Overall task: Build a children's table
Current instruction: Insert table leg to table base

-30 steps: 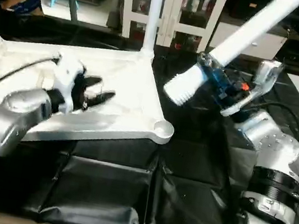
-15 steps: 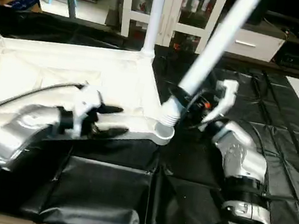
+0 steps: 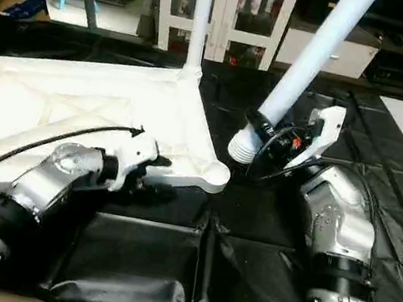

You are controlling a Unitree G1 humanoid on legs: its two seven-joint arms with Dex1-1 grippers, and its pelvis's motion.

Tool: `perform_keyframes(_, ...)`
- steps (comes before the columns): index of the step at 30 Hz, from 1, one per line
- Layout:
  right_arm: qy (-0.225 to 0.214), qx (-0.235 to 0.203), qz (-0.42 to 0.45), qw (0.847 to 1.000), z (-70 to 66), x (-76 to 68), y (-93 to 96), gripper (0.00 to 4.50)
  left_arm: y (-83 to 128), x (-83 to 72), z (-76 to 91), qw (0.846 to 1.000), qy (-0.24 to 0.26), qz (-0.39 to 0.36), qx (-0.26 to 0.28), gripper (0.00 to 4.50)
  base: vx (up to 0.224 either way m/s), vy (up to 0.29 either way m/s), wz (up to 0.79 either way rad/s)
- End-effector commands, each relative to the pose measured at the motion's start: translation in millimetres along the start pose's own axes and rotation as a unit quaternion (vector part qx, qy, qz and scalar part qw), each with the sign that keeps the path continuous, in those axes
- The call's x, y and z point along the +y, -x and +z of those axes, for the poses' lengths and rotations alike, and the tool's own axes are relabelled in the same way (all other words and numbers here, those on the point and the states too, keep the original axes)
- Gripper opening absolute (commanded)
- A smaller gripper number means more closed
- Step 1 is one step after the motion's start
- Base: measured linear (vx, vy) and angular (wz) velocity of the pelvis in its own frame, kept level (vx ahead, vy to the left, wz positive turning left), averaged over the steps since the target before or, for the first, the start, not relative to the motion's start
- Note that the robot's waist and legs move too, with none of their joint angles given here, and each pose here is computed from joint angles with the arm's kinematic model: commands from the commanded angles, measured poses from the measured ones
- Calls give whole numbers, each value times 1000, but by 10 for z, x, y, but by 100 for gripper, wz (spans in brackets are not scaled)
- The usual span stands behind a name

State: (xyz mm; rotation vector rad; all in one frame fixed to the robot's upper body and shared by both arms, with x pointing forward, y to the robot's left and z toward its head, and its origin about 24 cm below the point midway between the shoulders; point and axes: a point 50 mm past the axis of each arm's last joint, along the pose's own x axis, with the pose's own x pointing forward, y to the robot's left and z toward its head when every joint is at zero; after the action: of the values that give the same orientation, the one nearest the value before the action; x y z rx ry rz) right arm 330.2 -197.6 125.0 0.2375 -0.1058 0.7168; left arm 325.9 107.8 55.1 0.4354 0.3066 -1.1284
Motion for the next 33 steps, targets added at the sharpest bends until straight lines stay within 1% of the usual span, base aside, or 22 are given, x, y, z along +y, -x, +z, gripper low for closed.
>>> perform_keyframes(1, 12, -8, 8, 1000, 48, 54, -26, 186, -23, -6, -47, 1000, -2, -14, 21, 301, 0, 0, 0)
perform_keyframes(4, 9, -10, 13, 1000, 49, 76, -29, 186, -20, -9, -50, 999, 4, -24, 24, 291, 0, 0, 0)
perform_keyframes(7, 1, -12, 13, 1000, 51, 98, -26, 186, -22, -7, -59, 999, 6, -35, 26, 256, 0, 0, 0)
perform_keyframes(9, 0, -11, 15, 1000, 48, 115, -26, 186, -18, -5, -70, 999, 13, -41, 27, 251, 0, 0, 0)
perform_keyframes(11, -3, -7, 22, 1000, 30, 139, -33, 186, -20, -14, -73, 997, 55, -54, 21, 222, 0, 0, 0)
perform_keyframes(12, -3, -6, 24, 1000, 27, 142, -34, 186, -21, -15, -73, 996, 59, -56, 21, 222, 0, 0, 0)
perform_keyframes(14, -3, -1, 29, 1000, 14, 155, -35, 186, -26, -19, -82, 995, 77, -66, 24, 208, 0, 0, 0)
perform_keyframes(16, -2, 1, 32, 999, 11, 166, -42, 186, -17, -9, -102, 994, 80, -69, 36, 202, 0, 0, 0)
perform_keyframes(18, -3, -3, 32, 999, 26, 170, -53, 186, -5, 2, -111, 993, 82, -71, 40, 174, 0, 0, 0)
perform_keyframes(19, -3, -6, 32, 999, 36, 172, -57, 186, -1, 5, -111, 993, 83, -72, 40, 174, 0, 0, 0)
perform_keyframes(20, -6, -8, 31, 999, 43, 174, -61, 186, 4, 0, -108, 993, 85, -77, 37, 170, 0, 0, 0)
perform_keyframes(21, -17, -19, 28, 999, 68, 178, -77, 186, 24, -23, -94, 991, 92, -99, 23, 163, 0, 0, 0)
perform_keyframes(23, -21, -21, 33, 999, 66, 201, -97, 186, 74, -33, -107, 990, 87, -111, 6, 154, 0, 0, 0)
perform_keyframes(24, -21, -17, 39, 999, 47, 219, -102, 186, 123, -30, -155, 990, 81, -113, 17, 142, 0, 0, 0)
perform_keyframes(26, -21, -17, 39, 999, 47, 219, -102, 186, 123, -30, -155, 990, 81, -113, 17, 139, 0, 0, 0)
perform_keyframes(27, -22, -10, 49, 999, 12, 250, -105, 186, 226, -28, -238, 989, 79, -118, 38, 133, 0, 0, 0)
perform_keyframes(28, -23, -8, 51, 998, 3, 259, -105, 186, 256, -28, -259, 989, 79, -120, 43, 123, 0, 0, 0)
perform_keyframes(29, -24, -3, 59, 998, -23, 283, -103, 186, 358, -28, -317, 988, 77, -123, 57, 114, 0, 0, 0)
perform_keyframes(30, -25, -3, 60, 998, -25, 285, -103, 186, 369, -28, -323, 988, 77, -123, 58, 109, 0, 0, 0)
perform_keyframes(31, -26, 2, 67, 997, -50, 308, -97, 186, 491, -25, -382, 987, 78, -121, 73, 107, 0, 0, 0)
perform_keyframes(32, -29, 6, 73, 997, -82, 333, -88, 186, 659, -21, -449, 987, 71, -110, 94, 103, 0, 0, 0)
perform_keyframes(33, -29, 6, 73, 997, -82, 333, -88, 186, 659, -21, -449, 987, 71, -110, 94, 80, 0, 0, 0)
